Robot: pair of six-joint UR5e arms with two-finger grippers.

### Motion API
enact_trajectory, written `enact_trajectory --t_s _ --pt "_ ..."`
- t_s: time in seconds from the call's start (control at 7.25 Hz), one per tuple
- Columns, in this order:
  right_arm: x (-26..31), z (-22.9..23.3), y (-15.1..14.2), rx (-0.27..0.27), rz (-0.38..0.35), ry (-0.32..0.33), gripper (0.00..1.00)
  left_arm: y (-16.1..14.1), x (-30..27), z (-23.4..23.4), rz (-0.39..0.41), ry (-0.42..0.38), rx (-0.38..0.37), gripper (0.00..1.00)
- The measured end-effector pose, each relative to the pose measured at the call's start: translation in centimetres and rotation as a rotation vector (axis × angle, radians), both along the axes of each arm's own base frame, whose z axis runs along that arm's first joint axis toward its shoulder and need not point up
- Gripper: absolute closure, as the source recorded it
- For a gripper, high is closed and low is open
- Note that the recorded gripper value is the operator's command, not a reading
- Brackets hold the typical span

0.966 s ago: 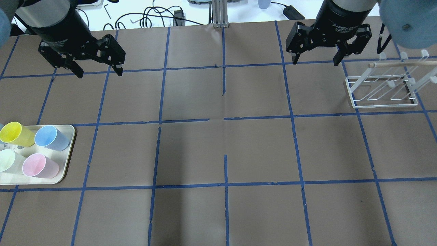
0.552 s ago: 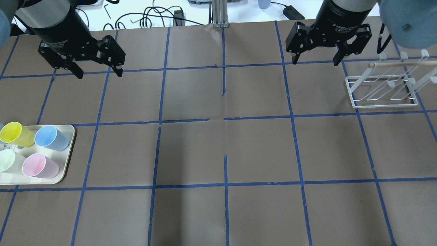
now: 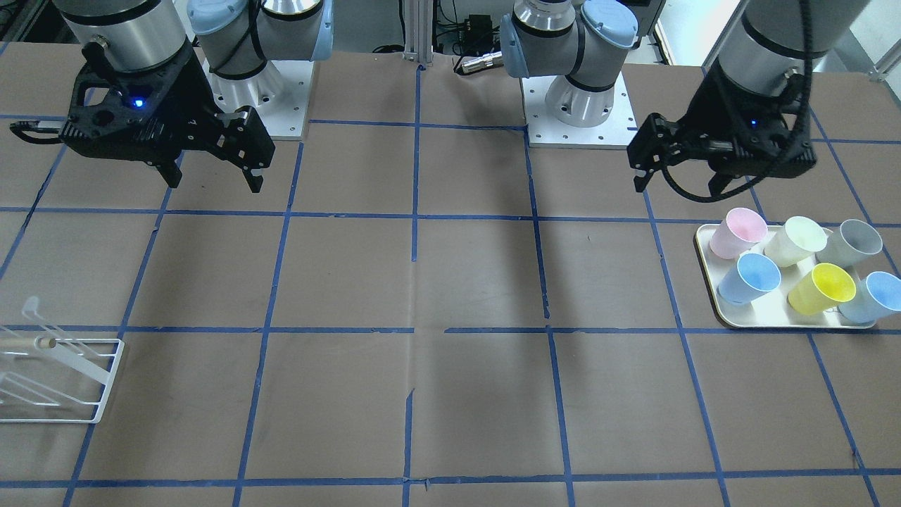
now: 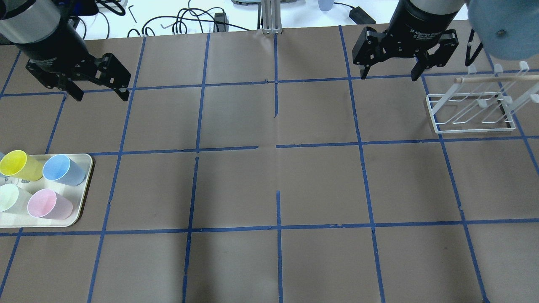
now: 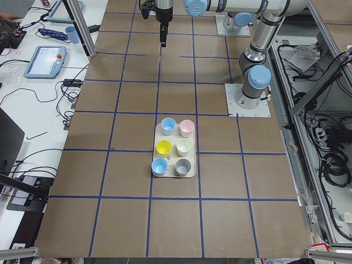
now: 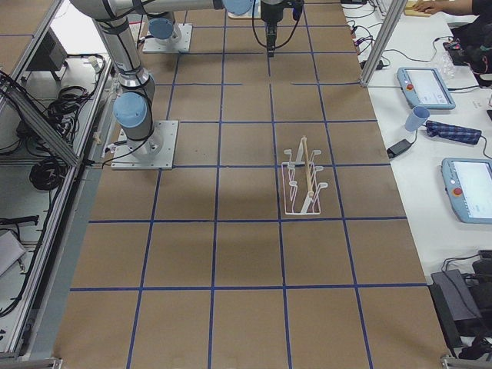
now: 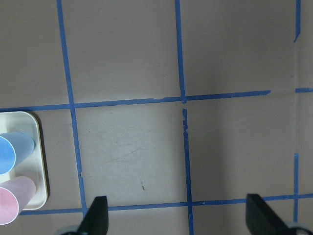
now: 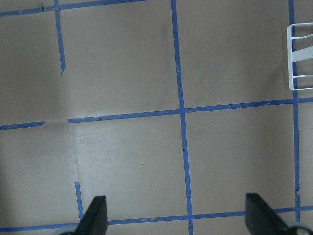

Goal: Transfer IKEA cup to right arm and place on rack

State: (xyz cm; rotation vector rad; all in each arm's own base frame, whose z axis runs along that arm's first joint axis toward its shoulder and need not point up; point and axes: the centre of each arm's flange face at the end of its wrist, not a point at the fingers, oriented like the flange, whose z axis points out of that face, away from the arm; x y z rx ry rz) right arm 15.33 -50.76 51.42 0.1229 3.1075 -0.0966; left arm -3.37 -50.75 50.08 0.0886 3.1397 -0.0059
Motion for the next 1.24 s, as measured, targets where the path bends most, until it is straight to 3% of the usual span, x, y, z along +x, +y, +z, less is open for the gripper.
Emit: enact_trajectory --t_s 0.55,1.24 --pt "0.0 0.0 0.0 0.001 0.000 0.000 0.00 0.5 15.2 -2.7 -0.091 0.011 0.021 0.00" --pt "0.0 -0.1 0.2 0.003 0.000 0.000 0.00 1.5 34.3 -11.1 -0.177 -0.040 -0.035 0.00"
